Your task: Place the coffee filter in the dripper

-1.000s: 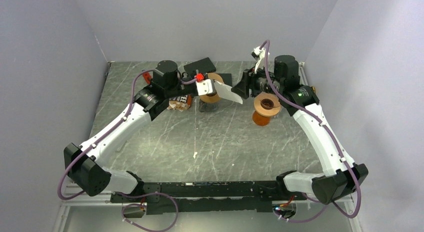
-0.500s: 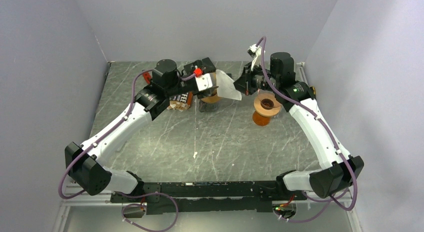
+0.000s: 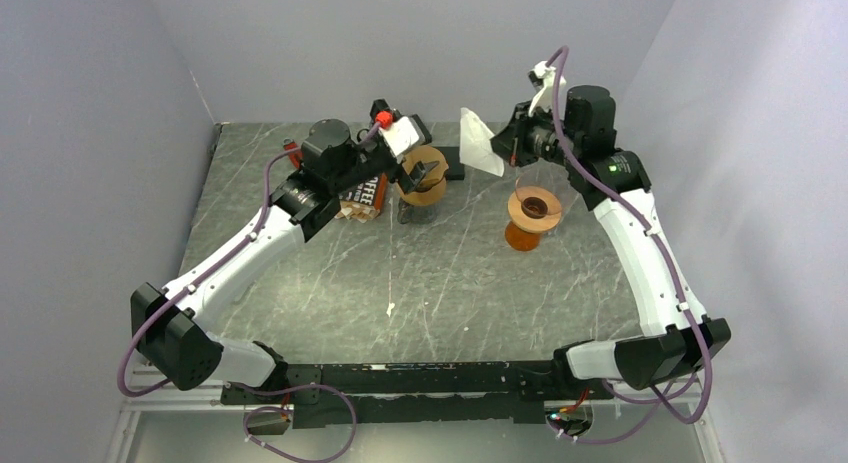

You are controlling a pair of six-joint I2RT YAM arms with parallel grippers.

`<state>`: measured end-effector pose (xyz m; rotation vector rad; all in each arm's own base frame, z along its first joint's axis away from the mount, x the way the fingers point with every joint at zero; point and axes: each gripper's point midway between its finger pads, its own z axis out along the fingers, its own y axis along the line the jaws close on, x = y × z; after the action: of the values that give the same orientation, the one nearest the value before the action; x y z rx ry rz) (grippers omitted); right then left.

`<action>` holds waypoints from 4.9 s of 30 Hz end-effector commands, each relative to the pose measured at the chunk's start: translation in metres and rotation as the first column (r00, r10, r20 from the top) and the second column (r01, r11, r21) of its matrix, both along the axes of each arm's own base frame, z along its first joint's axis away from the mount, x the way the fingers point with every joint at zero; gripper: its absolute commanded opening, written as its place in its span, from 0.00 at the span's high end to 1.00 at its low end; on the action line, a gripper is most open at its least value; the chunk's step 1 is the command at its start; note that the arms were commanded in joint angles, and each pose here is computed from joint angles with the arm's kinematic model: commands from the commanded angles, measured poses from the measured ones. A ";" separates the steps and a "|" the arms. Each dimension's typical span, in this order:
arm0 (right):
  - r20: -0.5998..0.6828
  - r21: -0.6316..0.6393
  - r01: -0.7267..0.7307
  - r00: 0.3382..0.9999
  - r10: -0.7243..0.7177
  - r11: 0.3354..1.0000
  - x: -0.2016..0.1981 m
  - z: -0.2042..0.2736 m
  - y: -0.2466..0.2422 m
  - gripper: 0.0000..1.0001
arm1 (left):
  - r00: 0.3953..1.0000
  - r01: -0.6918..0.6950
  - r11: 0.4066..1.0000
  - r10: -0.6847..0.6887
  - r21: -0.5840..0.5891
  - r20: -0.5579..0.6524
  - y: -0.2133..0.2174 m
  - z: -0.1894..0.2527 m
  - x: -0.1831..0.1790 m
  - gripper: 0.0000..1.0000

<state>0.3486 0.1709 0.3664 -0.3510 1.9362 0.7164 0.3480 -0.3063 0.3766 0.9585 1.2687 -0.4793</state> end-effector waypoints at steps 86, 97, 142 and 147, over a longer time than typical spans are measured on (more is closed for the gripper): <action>-0.319 -0.218 0.438 0.812 -0.488 0.872 0.001 -0.105 -0.146 0.16 | 0.520 -0.063 0.975 -0.149 -0.212 -0.841 -0.198 -0.090 0.021 0.00; -0.319 -0.230 0.440 0.809 -0.494 0.868 0.002 -0.106 -0.147 0.11 | 0.520 -0.038 0.974 -0.172 -0.224 -0.837 -0.206 -0.092 0.016 0.01; -0.367 -0.238 0.485 0.757 -0.540 0.842 0.002 -0.112 -0.156 0.12 | 0.568 -0.094 0.984 -0.074 -0.153 -0.820 -0.203 -0.110 0.029 0.07; -0.409 -0.224 0.474 0.747 -0.524 0.851 0.001 -0.122 -0.156 0.19 | 0.564 -0.092 0.985 -0.070 -0.147 -0.823 -0.206 -0.113 0.028 0.09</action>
<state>0.3492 0.0145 0.2413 0.2929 2.3810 0.3085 0.3789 -0.5038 0.2528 0.5167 2.0818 -1.0926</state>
